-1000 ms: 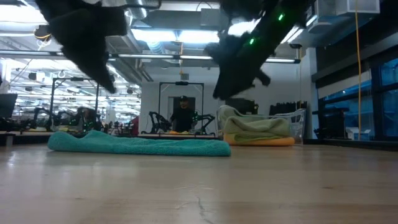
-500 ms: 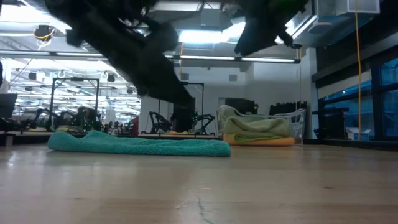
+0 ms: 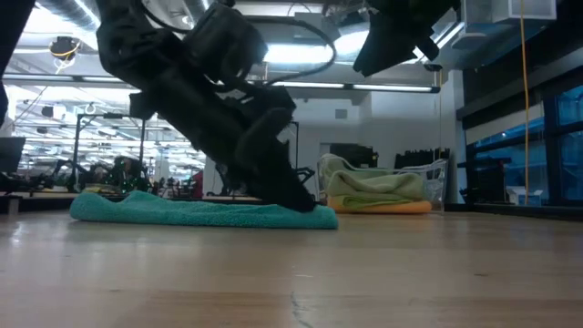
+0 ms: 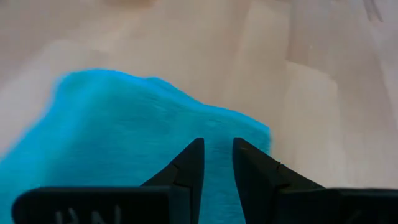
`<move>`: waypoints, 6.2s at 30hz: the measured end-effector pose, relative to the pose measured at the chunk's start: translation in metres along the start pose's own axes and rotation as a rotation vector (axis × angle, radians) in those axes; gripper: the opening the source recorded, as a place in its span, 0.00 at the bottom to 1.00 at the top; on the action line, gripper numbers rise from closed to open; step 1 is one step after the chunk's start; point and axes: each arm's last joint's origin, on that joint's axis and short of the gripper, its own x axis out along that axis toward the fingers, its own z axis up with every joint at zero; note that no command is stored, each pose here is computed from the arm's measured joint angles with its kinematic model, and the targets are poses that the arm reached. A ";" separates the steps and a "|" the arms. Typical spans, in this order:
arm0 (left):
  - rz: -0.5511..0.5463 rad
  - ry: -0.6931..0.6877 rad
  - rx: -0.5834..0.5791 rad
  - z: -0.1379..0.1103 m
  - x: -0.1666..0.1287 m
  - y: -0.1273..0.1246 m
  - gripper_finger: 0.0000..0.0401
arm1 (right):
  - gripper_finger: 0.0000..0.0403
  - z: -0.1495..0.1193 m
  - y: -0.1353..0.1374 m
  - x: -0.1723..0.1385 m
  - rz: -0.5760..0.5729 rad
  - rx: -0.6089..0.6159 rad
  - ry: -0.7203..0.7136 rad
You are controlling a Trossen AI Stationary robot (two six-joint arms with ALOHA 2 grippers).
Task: Fold microfiber towels
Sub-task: Fold the blue microfiber towel
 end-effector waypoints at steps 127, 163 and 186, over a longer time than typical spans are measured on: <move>-0.027 0.337 -0.153 -0.049 -0.138 -0.105 0.16 | 0.29 -0.113 0.192 0.131 0.343 -0.833 0.183; -0.033 0.341 -0.141 -0.050 -0.140 -0.106 0.16 | 0.01 -0.077 0.199 0.126 0.256 -0.820 0.244; -0.285 0.279 -0.082 -0.054 -0.217 -0.174 0.11 | 0.01 -0.059 0.216 0.032 0.311 -0.678 0.630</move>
